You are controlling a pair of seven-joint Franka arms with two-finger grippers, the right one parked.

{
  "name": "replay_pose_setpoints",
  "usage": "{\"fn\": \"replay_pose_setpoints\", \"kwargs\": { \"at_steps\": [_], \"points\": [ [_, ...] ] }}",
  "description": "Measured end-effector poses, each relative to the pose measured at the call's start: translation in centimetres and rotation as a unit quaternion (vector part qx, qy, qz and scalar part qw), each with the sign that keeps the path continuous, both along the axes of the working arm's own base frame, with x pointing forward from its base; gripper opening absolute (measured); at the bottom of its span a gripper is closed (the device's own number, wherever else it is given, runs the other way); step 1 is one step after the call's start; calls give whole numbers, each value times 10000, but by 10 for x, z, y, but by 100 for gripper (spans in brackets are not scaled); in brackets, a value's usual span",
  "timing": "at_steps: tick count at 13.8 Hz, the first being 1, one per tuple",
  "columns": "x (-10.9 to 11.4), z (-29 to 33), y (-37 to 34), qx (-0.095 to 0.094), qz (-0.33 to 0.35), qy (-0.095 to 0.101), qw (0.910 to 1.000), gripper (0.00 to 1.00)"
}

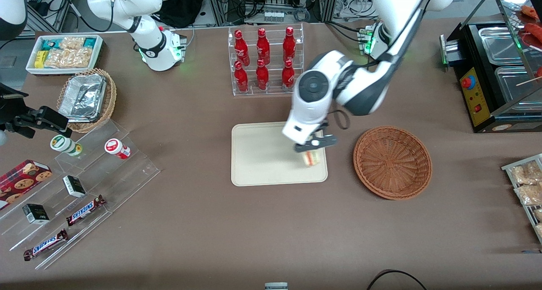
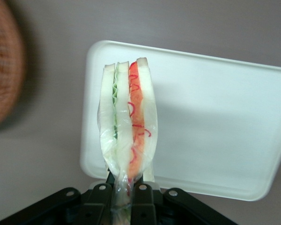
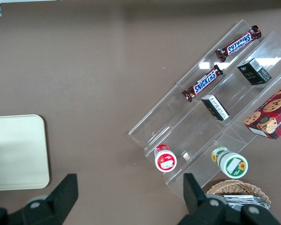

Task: Place sandwich from basket to tray
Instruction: 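Carry the held sandwich over to the cream tray, then lower the sandwich onto the tray and open the left gripper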

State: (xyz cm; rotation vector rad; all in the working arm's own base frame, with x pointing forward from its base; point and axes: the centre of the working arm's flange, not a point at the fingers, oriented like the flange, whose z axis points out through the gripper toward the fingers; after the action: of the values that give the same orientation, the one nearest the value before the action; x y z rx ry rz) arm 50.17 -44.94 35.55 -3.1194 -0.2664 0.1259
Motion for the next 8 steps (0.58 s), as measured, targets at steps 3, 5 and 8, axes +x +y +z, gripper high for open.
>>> {"fn": "replay_pose_setpoints", "kwargs": {
  "at_steps": [3, 5, 8],
  "points": [
    [-23, -41, -41, -111, -280, -55, 9995, 14],
    [-30, -64, -51, 61, -522, -160, 9985, 14],
    [-37, -85, -57, 217, -699, -171, 9972, 14]
  ]
}}
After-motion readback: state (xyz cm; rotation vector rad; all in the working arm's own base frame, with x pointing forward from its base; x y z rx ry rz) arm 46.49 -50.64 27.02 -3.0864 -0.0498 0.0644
